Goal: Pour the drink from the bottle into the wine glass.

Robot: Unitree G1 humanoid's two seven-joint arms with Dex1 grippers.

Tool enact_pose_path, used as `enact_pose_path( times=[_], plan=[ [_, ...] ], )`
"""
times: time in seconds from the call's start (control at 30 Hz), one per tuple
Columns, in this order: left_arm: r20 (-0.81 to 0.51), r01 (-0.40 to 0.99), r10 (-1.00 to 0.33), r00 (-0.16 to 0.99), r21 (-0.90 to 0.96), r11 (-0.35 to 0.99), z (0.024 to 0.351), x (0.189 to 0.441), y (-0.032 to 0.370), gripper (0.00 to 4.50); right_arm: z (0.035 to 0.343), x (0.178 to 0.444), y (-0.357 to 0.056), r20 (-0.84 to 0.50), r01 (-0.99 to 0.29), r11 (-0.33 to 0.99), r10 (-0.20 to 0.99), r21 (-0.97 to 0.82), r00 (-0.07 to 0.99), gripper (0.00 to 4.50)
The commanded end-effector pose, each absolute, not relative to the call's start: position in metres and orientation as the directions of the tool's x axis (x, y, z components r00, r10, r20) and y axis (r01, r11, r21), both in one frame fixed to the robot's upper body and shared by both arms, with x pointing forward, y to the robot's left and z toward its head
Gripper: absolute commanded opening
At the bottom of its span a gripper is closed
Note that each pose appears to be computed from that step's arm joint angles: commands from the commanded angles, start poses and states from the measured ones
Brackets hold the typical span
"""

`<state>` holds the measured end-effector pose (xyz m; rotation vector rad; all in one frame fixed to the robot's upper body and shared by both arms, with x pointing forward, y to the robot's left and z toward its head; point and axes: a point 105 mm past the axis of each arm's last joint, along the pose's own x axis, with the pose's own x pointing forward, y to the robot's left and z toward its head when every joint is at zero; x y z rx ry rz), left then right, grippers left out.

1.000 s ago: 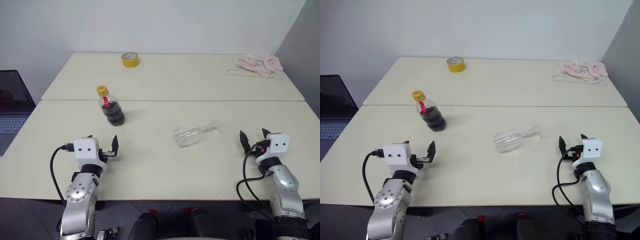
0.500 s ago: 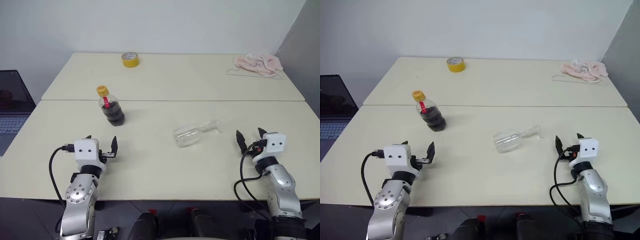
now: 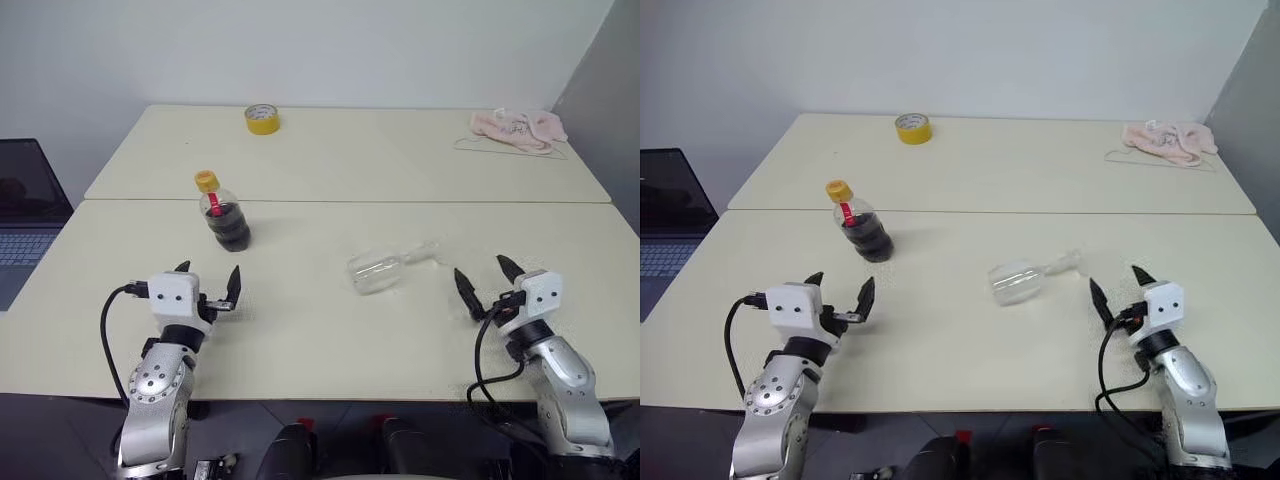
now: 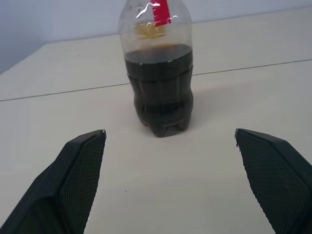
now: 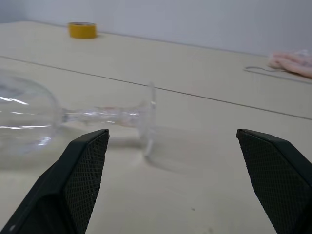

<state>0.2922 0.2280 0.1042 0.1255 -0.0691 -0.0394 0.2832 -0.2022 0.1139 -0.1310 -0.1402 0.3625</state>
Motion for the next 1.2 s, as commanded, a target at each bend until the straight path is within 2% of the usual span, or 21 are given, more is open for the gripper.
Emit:
enact_pose_path(
  times=[0.03, 0.2, 0.4, 0.9, 1.2],
  plan=[
    [0.069, 0.039, -0.050, 0.996, 0.144, 0.989, 0.110, 0.298, 0.229, 4.48, 0.137, 0.273, -0.184, 0.134, -0.460, 0.882, 0.471, -0.108, 0.872, 4.50],
    [0.013, -0.002, -0.001, 1.000, 0.156, 0.988, 0.108, 0.315, 0.239, 4.48, 0.159, 0.257, -0.139, 0.086, -0.681, 0.730, 0.684, -0.067, 0.725, 4.50],
    [0.023, 0.037, -0.041, 0.999, 0.160, 0.986, 0.118, 0.338, 0.235, 4.48, 0.164, 0.250, -0.106, 0.026, -0.791, 0.603, 0.797, -0.103, 0.604, 4.50],
    [0.018, 0.109, -0.113, 0.993, 0.134, 0.985, 0.127, 0.381, 0.245, 4.48, 0.164, 0.259, -0.086, 0.042, -0.811, 0.557, 0.828, -0.178, 0.559, 4.50],
    [0.016, 0.175, -0.182, 0.983, 0.189, 0.966, 0.134, 0.401, 0.240, 4.48, 0.179, 0.248, -0.066, 0.041, -0.880, 0.456, 0.890, -0.134, 0.455, 4.50]
  ],
)
